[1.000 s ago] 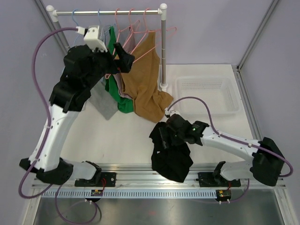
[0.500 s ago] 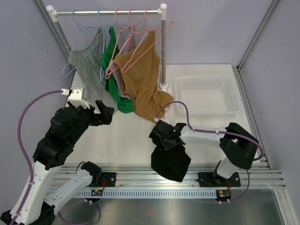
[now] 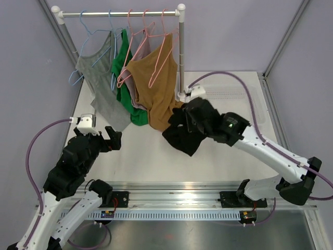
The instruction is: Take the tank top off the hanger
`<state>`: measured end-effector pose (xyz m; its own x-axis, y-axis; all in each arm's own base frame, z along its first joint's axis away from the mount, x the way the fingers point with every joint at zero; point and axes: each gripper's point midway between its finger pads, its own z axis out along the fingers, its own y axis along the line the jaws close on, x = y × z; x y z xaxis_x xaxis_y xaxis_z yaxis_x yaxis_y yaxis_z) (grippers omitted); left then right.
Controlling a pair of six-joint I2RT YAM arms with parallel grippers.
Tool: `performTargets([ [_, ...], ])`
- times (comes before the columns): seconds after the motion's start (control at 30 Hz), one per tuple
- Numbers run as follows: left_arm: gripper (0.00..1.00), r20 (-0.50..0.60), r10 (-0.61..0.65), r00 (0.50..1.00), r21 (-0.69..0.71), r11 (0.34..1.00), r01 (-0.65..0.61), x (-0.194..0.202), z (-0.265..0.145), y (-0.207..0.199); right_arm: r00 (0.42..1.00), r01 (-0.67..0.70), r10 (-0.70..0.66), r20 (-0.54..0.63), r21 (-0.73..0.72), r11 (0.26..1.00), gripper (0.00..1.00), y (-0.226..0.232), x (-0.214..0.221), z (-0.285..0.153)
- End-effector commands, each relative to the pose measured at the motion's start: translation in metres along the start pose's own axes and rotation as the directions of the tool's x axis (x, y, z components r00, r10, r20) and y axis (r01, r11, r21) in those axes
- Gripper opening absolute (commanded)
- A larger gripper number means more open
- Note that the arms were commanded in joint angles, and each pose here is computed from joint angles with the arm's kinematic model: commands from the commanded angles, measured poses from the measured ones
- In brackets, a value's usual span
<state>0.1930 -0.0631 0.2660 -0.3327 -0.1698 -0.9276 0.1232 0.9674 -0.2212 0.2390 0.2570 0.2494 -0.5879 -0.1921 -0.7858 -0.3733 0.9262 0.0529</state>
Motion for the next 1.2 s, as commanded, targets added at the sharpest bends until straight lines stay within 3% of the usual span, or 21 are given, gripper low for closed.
performTargets([
  [0.0, 0.99, 0.074, -0.02, 0.997, -0.046, 0.999, 0.024, -0.018, 0.002, 0.006, 0.995, 0.006, -0.026, 0.1, 0.194, 0.981, 0.0, -0.062, -0.058, -0.027],
  [0.17, 0.99, 0.068, -0.015, 0.998, -0.042, 0.999, 0.017, -0.016, 0.004, 0.005, 0.977, -0.044, -0.028, 0.212, 0.326, 0.944, 0.0, -0.117, -0.125, -0.04],
  [0.3, 0.99, 0.071, -0.019, 0.997, -0.052, 0.998, 0.022, -0.017, 0.004, 0.007, 0.97, -0.108, -0.002, 0.241, 0.44, 0.892, 0.0, -0.183, -0.153, -0.023],
  [0.43, 0.99, 0.085, -0.032, 0.996, -0.076, 0.996, 0.038, -0.019, 0.005, 0.012, 0.967, -0.154, 0.036, 0.252, 0.468, 0.87, 0.0, -0.22, -0.155, 0.017],
  [0.63, 0.99, 0.105, -0.06, 0.993, -0.059, 0.996, 0.066, -0.023, 0.005, 0.011, 0.97, -0.215, 0.125, 0.209, 0.493, 0.843, 0.03, -0.257, -0.118, 0.098],
  [0.7, 0.99, 0.115, -0.076, 0.991, -0.049, 0.995, 0.082, -0.025, 0.005, 0.01, 0.977, -0.206, 0.151, 0.149, 0.488, 0.848, 0.14, -0.257, -0.095, 0.123],
  [0.73, 0.99, 0.117, -0.081, 0.99, -0.042, 0.995, 0.087, -0.027, 0.004, 0.009, 0.978, -0.205, 0.159, 0.134, 0.482, 0.852, 0.5, -0.256, -0.089, 0.13],
  [0.77, 0.99, 0.12, -0.083, 0.989, -0.041, 0.995, 0.088, -0.029, 0.004, 0.008, 0.98, -0.198, 0.165, 0.112, 0.48, 0.855, 0.63, -0.255, -0.083, 0.136],
  [0.8, 0.99, 0.105, -0.078, 0.991, -0.039, 0.996, 0.083, -0.028, 0.006, 0.007, 0.978, -0.206, 0.186, 0.089, 0.496, 0.844, 0.85, -0.256, -0.076, 0.135],
  [0.83, 0.99, 0.106, -0.077, 0.991, -0.005, 0.997, 0.078, -0.035, 0.003, -0.001, 0.977, -0.213, 0.19, 0.097, 0.503, 0.838, 0.99, -0.257, -0.08, 0.131],
  [0.93, 0.99, 0.055, -0.063, 0.997, 0.003, 0.998, 0.063, -0.041, 0.006, -0.008, 0.971, -0.236, 0.216, 0.1, 0.534, 0.812, 0.99, -0.259, -0.085, 0.106],
  [1.03, 0.99, 0.067, -0.047, 0.997, 0.031, 0.999, 0.045, -0.073, -0.003, -0.019, 0.961, -0.275, 0.242, 0.133, 0.542, 0.794, 0.99, -0.257, -0.091, 0.069],
  [1.07, 0.99, 0.026, -0.021, 0.999, 0.027, 0.999, 0.02, -0.074, 0.006, -0.022, 0.955, -0.298, 0.253, 0.157, 0.497, 0.815, 1.0, -0.248, -0.098, 0.052],
  [1.13, 0.99, 0.066, -0.017, 0.998, 0.071, 0.997, 0.012, -0.109, -0.002, -0.036, 0.948, -0.316, 0.273, 0.162, 0.395, 0.862, 0.99, -0.227, -0.096, 0.031],
  [1.17, 0.99, 0.038, 0.01, 0.999, 0.077, 0.997, -0.013, -0.114, 0.007, -0.042, 0.951, -0.305, 0.279, 0.131, 0.256, 0.917, 0.99, -0.201, -0.094, 0.029],
])
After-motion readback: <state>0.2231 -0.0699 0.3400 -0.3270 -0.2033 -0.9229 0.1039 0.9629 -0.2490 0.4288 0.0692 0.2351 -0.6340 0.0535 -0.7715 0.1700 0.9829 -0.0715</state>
